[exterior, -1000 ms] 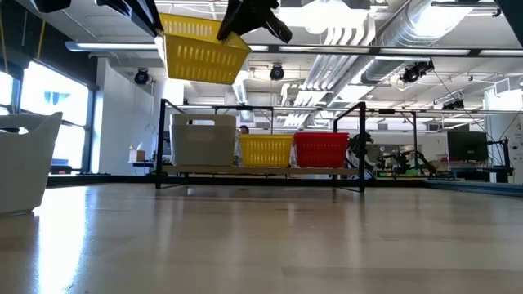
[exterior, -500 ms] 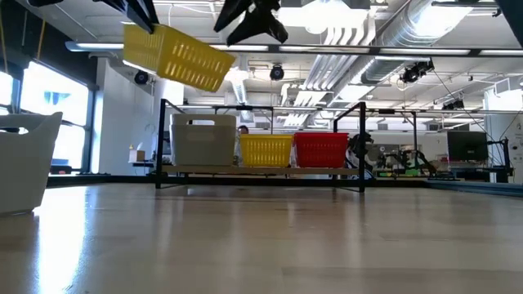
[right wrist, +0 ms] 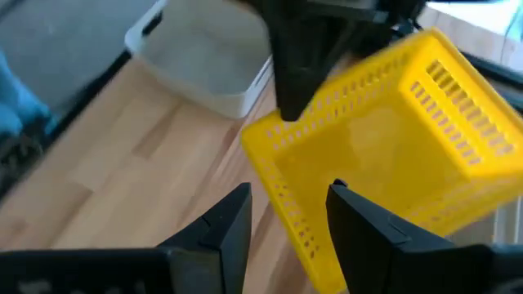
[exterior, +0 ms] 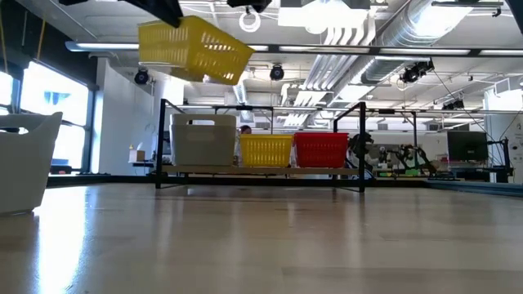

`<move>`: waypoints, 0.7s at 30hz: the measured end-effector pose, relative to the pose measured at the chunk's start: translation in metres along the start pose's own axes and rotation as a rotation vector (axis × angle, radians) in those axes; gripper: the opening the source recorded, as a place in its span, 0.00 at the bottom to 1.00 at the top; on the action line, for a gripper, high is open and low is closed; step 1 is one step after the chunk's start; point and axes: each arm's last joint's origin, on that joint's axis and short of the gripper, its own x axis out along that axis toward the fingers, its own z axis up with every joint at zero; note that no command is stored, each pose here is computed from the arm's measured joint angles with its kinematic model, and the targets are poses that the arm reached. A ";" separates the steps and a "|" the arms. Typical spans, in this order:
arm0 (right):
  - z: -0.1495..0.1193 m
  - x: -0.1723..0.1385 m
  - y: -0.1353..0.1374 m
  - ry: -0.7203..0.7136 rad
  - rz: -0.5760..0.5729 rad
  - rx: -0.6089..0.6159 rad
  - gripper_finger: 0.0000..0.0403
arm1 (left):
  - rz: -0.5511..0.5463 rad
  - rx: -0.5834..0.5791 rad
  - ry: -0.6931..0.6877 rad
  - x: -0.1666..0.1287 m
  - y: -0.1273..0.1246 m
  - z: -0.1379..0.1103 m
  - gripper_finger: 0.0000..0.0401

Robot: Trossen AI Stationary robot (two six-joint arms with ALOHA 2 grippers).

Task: Stack baskets on shelf by color
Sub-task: Stack the yellow bin on the yellow bins on the shelf

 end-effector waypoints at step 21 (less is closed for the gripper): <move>-0.011 0.002 0.010 0.168 -0.011 -0.209 0.35 | 0.107 -0.098 -0.144 0.010 0.034 -0.002 0.00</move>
